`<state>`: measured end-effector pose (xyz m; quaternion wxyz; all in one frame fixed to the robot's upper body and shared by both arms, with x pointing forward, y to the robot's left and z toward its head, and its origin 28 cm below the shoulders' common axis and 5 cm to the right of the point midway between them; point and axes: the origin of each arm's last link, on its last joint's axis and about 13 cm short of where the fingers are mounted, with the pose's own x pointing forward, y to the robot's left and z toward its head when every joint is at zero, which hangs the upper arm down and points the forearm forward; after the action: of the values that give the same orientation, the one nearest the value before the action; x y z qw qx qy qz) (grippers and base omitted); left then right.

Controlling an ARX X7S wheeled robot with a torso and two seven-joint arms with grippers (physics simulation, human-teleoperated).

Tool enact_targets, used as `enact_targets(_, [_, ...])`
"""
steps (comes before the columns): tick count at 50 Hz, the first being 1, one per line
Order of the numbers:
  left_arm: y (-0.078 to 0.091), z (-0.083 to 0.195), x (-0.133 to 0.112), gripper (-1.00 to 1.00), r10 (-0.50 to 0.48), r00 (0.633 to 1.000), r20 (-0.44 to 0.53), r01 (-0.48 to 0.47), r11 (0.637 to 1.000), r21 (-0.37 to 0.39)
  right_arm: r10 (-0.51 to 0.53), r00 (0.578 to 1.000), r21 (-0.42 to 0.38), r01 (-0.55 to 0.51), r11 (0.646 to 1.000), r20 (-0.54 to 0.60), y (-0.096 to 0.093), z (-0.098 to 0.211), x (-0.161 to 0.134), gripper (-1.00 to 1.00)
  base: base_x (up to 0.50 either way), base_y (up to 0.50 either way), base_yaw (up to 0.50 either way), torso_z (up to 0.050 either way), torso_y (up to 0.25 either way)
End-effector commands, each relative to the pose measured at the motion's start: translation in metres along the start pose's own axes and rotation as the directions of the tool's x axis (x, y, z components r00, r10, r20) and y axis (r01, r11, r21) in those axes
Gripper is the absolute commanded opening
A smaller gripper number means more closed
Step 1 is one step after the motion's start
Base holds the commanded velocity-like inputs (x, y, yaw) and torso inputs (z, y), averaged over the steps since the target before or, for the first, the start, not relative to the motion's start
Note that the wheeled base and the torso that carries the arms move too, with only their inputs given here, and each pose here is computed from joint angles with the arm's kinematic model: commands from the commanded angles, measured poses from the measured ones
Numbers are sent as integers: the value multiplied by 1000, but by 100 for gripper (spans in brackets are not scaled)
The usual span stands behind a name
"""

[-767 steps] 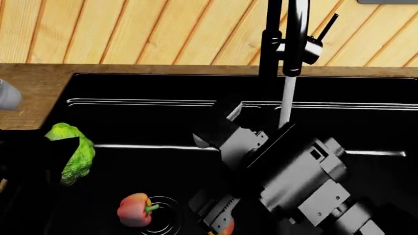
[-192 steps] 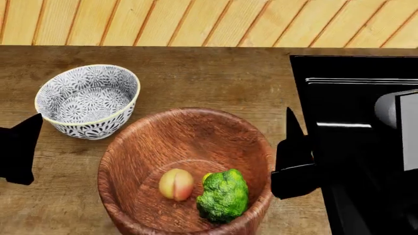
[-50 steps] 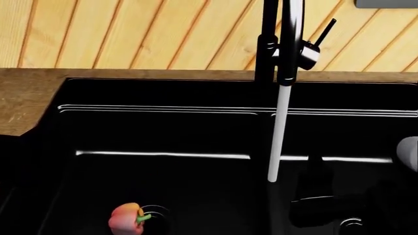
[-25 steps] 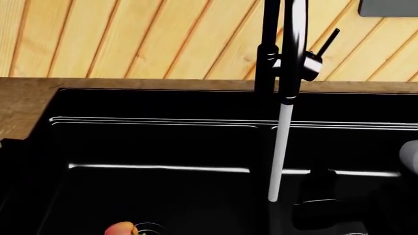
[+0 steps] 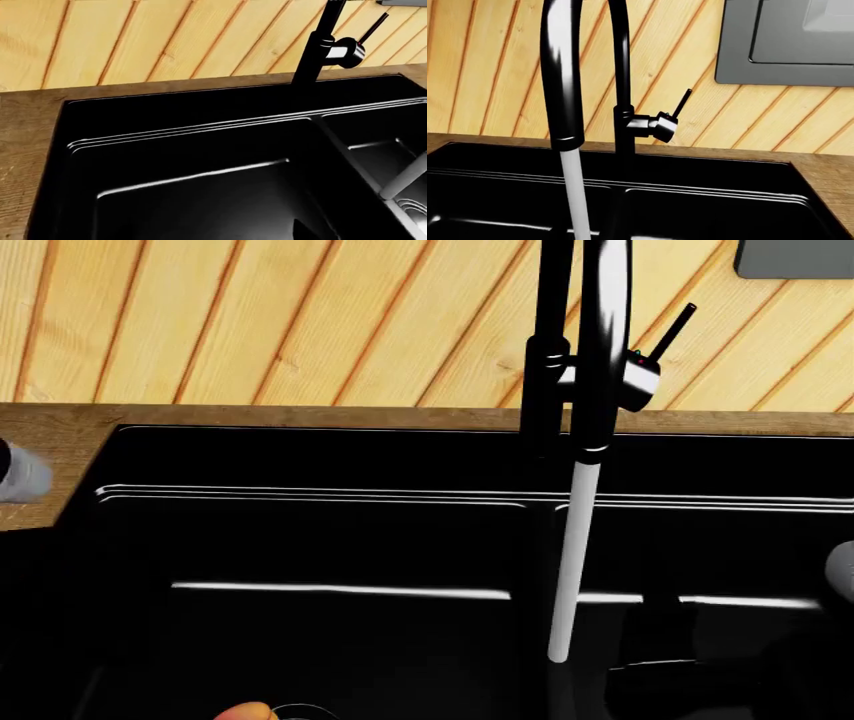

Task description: Pick the broccolis and apricots from the sink and place them in one bowl. Place the bell pepper in the other bowl. Then turn off the sink faucet.

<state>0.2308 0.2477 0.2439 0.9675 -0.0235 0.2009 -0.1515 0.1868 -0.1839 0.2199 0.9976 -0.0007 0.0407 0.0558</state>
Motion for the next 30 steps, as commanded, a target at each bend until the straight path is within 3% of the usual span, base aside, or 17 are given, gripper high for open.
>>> enact_targets(1, [-19, 12, 13, 100, -118, 985, -129, 121, 992, 15, 8, 1000, 10, -8, 1000, -22, -1, -4, -2, 100, 0, 0, 0, 0, 0])
enact_targets(3, [-23, 13, 15, 100, -128, 982, -142, 132, 991, 21, 5, 1000, 12, -4, 1000, -25, -1, -5, -2, 100, 0, 0, 0, 0, 0])
enact_targets(4, [-24, 13, 16, 100, -125, 981, -150, 135, 989, 59, 7, 1000, 14, -7, 1000, -29, -1, -6, -2, 100, 0, 0, 0, 0, 0])
enact_targets(12, [-29, 1, 39, 100, -156, 955, -253, 165, 986, 15, 10, 1000, 19, -10, 1000, -25, -1, -6, -2, 100, 0, 0, 0, 0, 0])
enact_targets(16, [-29, 0, 49, 100, -131, 952, -276, 152, 987, 57, 8, 1000, 18, -8, 1000, -28, -1, -5, -2, 100, 0, 0, 0, 0, 0])
enact_targets(30, [-27, -16, 72, 100, -82, 929, -362, 111, 992, 62, 16, 999, 29, -15, 999, -37, 0, -10, 0, 100, 0, 0, 0, 0, 0])
